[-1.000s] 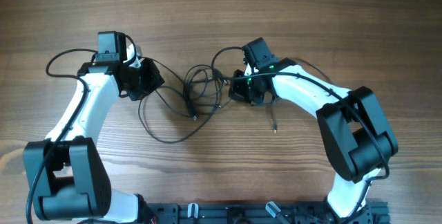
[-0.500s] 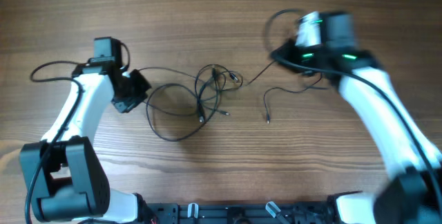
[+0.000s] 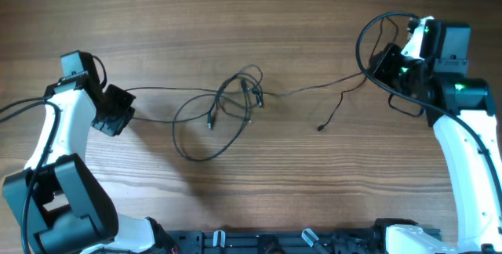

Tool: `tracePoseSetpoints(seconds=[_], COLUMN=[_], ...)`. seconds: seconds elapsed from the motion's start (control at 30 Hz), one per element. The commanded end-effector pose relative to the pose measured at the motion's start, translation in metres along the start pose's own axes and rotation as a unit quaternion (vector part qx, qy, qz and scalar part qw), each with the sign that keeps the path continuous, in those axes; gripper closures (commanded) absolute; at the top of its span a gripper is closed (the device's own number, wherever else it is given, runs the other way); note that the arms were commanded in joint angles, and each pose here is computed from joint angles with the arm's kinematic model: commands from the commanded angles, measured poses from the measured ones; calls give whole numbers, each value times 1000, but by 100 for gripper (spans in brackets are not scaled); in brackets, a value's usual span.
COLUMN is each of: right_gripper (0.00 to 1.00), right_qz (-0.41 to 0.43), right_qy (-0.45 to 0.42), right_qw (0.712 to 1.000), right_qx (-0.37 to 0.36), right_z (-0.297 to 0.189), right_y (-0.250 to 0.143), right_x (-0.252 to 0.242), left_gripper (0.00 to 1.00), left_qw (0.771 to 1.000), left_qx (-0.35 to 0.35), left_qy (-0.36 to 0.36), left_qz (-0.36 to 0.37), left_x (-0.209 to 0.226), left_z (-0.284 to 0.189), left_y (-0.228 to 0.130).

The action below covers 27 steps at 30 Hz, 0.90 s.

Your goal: Untangle cables

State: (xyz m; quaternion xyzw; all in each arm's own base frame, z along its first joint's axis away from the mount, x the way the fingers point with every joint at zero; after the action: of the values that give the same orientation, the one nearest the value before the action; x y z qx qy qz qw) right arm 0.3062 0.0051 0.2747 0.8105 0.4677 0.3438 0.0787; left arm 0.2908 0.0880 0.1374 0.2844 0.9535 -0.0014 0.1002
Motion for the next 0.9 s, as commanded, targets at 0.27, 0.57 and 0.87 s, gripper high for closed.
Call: tracePoseSetpoints(seconds=[0.27, 0.57, 0.87], right_gripper=[96, 96, 95], right_qz=[-49, 15, 24], right_qy=[65, -65, -161], right_qw=[996, 998, 980], right_qx=[34, 5, 110], right_z=[3, 15, 45], right_y=[-1, -4, -30], right_x=[5, -8, -36], left_gripper=[96, 94, 91], left_qw=[998, 1000, 999], left_qx=[-6, 10, 15], left_qy=[12, -24, -24], left_qz=[-56, -7, 22], left_x=[19, -9, -22], left_z=[-1, 3, 4], left_y=[12, -4, -16])
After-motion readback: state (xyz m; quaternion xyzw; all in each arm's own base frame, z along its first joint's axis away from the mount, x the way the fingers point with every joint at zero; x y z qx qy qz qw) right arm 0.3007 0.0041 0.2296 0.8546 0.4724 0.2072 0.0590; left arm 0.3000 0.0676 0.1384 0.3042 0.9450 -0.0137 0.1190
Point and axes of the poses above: each gripper's point midway between its finger pads, its own z axis out along the fingers, its own x axis along the line the jaws close on, y = z × x, the point moved 9 cm from there along -z, back along the fingers, and after that the axes turned 4 degrees about z, right-handed, at the moved point
